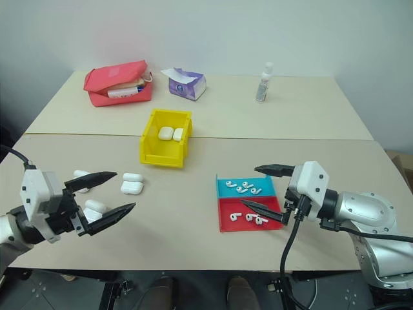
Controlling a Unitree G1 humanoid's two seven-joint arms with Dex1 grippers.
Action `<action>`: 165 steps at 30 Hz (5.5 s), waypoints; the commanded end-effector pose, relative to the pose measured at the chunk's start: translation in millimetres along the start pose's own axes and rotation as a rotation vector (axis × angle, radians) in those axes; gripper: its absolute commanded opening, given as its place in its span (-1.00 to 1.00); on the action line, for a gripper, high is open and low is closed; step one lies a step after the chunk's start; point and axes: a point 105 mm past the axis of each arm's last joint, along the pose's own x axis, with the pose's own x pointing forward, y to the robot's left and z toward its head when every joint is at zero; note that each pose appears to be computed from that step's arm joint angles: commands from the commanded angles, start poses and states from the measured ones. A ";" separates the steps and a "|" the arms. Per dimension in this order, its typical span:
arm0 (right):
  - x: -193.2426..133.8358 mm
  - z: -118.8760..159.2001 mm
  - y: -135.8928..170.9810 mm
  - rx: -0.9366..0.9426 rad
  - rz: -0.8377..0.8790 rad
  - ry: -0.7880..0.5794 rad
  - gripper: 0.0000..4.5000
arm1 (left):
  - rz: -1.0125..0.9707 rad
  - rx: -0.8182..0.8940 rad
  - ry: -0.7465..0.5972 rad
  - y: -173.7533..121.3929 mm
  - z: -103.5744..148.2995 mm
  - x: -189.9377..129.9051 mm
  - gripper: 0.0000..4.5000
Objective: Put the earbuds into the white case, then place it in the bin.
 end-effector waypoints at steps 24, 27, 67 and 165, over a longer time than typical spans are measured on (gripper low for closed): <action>22.6 24.0 -18.7 0.002 -0.066 -0.126 0.99 | 0.248 -0.301 0.803 41.2 -26.0 -62.6 0.99; 26.5 26.4 -16.9 0.012 -0.074 -0.155 0.99 | 0.248 -0.352 0.876 46.3 -22.5 -64.9 0.99; 11.9 35.6 -24.5 0.038 -0.126 -0.083 0.99 | 0.375 -0.455 1.144 57.7 -102.5 -22.1 0.99; 10.0 -70.8 21.8 -0.021 0.268 0.918 0.30 | -0.607 -0.071 -0.635 -42.3 89.7 84.4 0.22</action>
